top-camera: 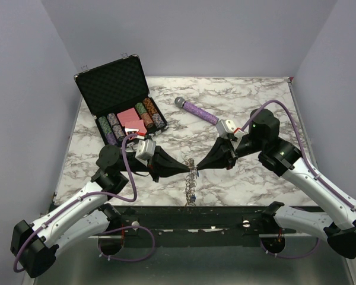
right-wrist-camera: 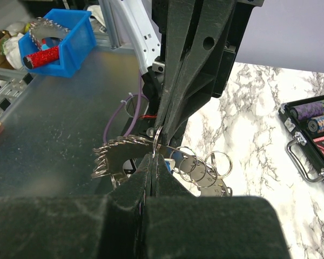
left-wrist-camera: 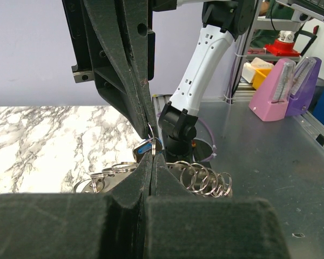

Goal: Put the keys on the keyring

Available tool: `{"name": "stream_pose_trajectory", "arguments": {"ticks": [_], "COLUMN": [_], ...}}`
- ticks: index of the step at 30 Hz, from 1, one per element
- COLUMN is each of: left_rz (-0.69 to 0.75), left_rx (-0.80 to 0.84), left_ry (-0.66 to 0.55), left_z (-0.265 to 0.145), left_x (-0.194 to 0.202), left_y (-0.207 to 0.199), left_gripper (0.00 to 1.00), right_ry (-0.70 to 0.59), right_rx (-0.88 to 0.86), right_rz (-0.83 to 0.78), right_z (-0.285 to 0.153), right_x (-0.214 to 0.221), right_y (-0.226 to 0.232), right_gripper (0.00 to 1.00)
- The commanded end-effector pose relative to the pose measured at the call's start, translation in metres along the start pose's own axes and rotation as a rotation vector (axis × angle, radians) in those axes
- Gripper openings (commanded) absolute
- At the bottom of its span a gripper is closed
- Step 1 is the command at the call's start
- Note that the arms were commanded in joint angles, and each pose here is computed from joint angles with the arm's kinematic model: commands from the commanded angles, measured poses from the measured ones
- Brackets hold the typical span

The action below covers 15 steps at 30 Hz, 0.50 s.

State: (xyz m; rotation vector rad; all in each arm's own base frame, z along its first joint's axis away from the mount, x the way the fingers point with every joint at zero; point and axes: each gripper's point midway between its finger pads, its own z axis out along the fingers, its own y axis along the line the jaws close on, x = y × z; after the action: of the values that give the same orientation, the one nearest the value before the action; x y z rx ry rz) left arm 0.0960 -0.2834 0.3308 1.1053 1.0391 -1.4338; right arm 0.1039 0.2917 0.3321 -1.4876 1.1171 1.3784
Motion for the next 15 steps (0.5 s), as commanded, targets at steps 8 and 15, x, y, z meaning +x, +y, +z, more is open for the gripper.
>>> {"name": "stream_pose_trajectory", "arguments": {"ticks": [8,15], "left_rz": [0.069,0.055], "left_rx": [-0.002,-0.012], "left_ry": [-0.058,-0.058], "left_z": [0.0039,0.0045], "left_x": [-0.0301,-0.0304], "left_y": [-0.0038,-0.0041], "left_gripper": [0.00,0.00], "right_ry": [-0.007,-0.006], "right_rx": [0.039,0.050], "right_rz": [-0.031,-0.033], "right_z": [0.0011,0.0011], "right_x": [-0.0097,-0.0100], "right_y": [-0.0078,-0.0095], "right_gripper": [0.00,0.00]}}
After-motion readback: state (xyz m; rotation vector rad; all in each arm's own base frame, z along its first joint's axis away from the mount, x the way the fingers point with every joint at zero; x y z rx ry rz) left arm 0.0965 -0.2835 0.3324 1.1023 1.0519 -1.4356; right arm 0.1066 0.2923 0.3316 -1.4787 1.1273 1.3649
